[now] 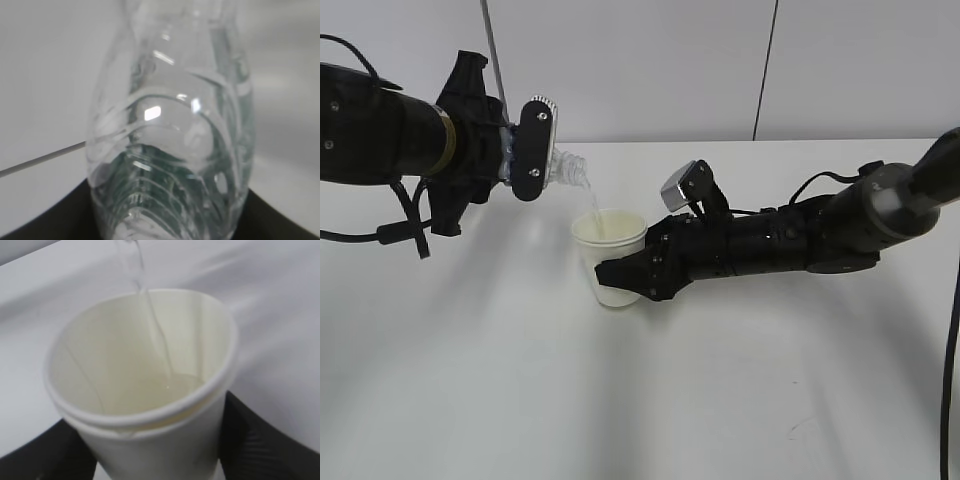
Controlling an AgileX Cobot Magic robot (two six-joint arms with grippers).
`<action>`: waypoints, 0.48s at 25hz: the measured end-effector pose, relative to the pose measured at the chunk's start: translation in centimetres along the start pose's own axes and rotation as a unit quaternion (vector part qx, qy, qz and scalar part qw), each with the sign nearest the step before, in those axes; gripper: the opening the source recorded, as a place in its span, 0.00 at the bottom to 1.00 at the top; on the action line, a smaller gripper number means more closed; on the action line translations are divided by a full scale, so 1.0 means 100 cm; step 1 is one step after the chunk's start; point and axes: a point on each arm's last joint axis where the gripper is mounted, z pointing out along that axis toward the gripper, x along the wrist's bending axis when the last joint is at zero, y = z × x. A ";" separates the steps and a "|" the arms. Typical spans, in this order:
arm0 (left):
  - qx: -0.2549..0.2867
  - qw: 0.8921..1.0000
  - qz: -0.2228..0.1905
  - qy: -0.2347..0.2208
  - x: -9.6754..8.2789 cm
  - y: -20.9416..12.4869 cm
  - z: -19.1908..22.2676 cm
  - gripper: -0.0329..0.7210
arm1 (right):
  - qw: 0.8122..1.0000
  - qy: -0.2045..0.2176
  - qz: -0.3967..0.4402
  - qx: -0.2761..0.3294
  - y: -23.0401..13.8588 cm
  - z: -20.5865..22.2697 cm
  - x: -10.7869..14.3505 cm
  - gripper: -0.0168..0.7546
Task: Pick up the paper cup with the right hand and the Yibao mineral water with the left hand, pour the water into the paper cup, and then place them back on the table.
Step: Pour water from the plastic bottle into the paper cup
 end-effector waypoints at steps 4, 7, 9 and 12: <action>0.000 1.000 0.002 0.000 0.000 0.000 0.000 0.55 | 1.000 0.000 0.000 0.000 0.000 0.000 0.000 0.68; 0.003 1.000 0.004 0.001 0.000 -0.001 0.000 0.55 | 1.000 0.000 -0.001 0.001 0.000 0.000 0.000 0.68; 0.006 1.000 0.004 0.002 0.000 -0.001 0.000 0.55 | 1.000 0.000 -0.001 0.001 0.000 0.000 0.000 0.68; 0.009 1.000 0.006 0.003 0.000 -0.001 0.000 0.55 | 1.000 0.000 -0.001 0.001 0.000 0.000 0.000 0.68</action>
